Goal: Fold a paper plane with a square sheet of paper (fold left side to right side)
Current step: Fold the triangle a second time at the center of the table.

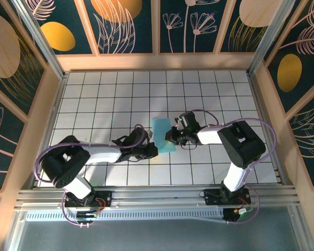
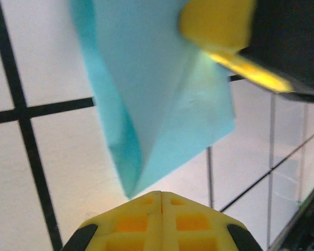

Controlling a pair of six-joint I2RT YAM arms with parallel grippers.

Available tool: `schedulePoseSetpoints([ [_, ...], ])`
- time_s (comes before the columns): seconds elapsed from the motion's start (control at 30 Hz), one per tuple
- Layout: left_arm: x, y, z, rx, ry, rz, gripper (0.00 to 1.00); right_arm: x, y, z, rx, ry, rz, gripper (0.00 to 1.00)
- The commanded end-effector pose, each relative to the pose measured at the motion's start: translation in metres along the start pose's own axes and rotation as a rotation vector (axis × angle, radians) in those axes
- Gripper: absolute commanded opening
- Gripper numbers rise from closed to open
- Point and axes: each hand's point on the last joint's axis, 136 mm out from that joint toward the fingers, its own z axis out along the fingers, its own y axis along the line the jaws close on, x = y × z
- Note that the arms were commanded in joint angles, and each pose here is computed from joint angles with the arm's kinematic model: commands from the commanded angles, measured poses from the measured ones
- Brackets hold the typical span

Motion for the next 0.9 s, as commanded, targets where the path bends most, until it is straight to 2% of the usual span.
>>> schedulePoseSetpoints([
  [0.0,-0.015,-0.017,-0.013,0.036,-0.049,0.008,0.0,0.017,-0.02,0.006,0.07,0.054,0.023,0.0],
  [0.43,-0.039,-0.008,0.01,-0.014,-0.056,0.013,0.0,0.02,-0.019,0.007,0.07,0.061,0.021,0.0],
  [0.87,-0.029,0.018,0.021,-0.089,-0.021,-0.003,0.0,0.017,-0.012,0.006,0.059,0.058,0.005,0.0],
])
